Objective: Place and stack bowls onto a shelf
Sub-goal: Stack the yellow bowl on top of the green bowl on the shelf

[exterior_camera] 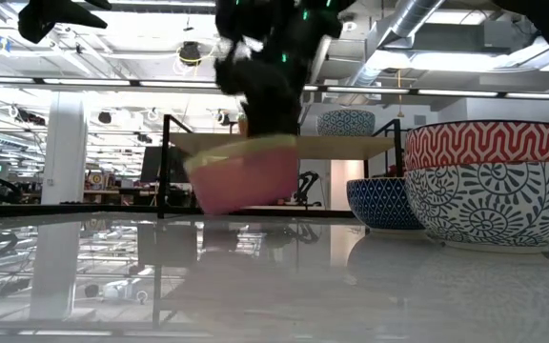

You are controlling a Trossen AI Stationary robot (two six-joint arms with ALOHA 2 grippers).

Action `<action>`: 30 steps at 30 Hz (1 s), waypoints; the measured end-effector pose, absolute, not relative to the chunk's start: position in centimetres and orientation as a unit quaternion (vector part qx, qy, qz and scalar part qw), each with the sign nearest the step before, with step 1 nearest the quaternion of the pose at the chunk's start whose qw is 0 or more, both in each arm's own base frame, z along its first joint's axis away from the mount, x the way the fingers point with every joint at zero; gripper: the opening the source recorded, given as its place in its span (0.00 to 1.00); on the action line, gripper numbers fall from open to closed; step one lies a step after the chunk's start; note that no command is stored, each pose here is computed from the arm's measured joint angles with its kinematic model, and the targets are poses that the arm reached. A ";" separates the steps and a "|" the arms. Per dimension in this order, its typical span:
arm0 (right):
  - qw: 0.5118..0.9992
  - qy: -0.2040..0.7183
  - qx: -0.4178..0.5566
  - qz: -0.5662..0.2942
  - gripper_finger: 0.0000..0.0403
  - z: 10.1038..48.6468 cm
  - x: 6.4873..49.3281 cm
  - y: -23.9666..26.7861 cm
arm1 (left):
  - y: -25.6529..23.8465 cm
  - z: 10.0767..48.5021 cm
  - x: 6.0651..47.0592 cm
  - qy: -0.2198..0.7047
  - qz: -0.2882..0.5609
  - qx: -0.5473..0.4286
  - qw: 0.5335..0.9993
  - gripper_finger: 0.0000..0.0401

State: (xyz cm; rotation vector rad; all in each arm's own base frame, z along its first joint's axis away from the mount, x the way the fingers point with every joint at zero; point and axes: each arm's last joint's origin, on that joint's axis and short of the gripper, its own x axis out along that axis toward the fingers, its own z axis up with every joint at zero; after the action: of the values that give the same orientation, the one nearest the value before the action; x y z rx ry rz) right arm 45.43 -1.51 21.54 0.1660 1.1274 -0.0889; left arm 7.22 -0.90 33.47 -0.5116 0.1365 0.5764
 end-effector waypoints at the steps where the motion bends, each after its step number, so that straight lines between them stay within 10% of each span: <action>1: 0.848 0.522 0.090 -0.027 0.06 21.5 45.8 -1.6 | -0.9 33.5 7.2 0.066 0.281 -0.249 0.924 0.34; 30: 0.868 0.459 0.180 0.052 0.06 26.5 45.3 -4.0 | -0.9 33.2 7.1 0.077 0.283 -0.243 0.925 0.34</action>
State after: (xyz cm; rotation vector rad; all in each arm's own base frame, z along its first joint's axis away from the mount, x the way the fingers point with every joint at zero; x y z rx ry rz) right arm 45.30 -4.01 26.52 0.3774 0.9615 0.1087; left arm 7.13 -0.86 33.25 -0.4981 0.1573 0.5816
